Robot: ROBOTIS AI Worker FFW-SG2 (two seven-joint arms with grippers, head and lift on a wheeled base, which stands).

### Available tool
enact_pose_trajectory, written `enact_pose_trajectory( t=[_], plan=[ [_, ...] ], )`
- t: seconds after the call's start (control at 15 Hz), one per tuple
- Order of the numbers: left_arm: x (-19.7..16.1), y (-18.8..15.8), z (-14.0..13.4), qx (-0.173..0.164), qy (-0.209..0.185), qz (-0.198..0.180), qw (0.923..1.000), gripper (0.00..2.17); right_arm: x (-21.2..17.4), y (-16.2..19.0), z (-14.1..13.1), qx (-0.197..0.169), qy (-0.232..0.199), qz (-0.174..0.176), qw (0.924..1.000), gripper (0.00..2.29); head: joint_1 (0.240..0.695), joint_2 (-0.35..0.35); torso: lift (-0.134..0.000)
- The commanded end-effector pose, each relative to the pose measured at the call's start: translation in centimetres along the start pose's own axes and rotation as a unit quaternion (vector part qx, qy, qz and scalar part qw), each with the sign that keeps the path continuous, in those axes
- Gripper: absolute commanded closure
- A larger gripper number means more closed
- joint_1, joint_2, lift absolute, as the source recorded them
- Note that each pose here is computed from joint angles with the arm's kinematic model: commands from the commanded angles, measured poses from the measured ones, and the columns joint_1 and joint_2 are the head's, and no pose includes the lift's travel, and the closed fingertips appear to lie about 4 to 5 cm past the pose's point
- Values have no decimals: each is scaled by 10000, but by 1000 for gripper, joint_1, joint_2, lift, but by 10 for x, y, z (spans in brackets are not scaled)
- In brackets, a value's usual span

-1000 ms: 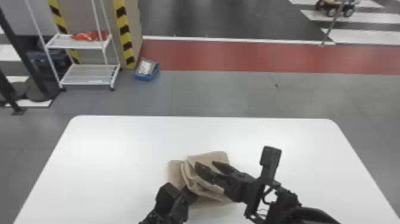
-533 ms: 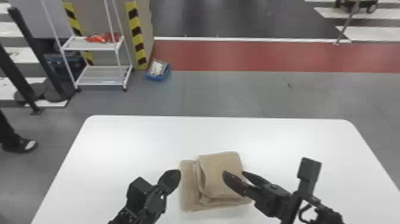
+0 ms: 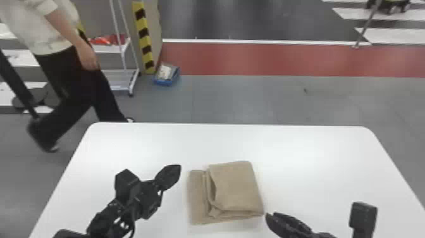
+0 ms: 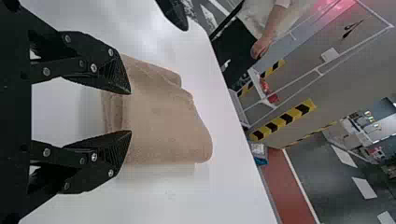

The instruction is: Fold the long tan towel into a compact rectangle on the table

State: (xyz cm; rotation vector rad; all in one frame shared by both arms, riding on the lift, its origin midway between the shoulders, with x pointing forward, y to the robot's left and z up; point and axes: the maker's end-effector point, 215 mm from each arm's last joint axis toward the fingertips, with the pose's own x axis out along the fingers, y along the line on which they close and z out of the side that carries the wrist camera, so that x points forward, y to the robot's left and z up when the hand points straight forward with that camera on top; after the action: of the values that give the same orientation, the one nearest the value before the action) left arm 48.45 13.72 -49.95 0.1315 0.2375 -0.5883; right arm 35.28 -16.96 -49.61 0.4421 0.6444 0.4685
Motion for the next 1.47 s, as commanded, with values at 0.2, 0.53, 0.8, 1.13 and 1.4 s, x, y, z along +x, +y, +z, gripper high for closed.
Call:
enact_pose_trajectory(
  t=[0.2, 0.53, 0.8, 1.13, 1.4],
  plan=[
    [29, -9, -12, 354, -4, -509, 9981, 1892, -19, -5, -20, -237, -87, -150, 9996, 1774, 695, -64, 0],
    [62, -43, -1, 996, -141, -1083, 9890, 1892, -39, 10, -18, -230, -302, 7, 9993, 1771, 695, -125, 0],
    [84, -74, -2, 1539, -5, -1444, 9775, 1892, -44, 16, -10, -295, -509, 56, 9983, 1771, 695, -161, 0],
    [89, -73, -45, 1673, 741, -1363, 9736, 1892, -44, 16, -4, -343, -603, 69, 9976, 1771, 695, -203, 0],
    [68, -67, -86, 1406, 1561, -1151, 9709, 1892, -34, 4, -3, -356, -534, -33, 9979, 1771, 695, -184, 0]
  ],
)
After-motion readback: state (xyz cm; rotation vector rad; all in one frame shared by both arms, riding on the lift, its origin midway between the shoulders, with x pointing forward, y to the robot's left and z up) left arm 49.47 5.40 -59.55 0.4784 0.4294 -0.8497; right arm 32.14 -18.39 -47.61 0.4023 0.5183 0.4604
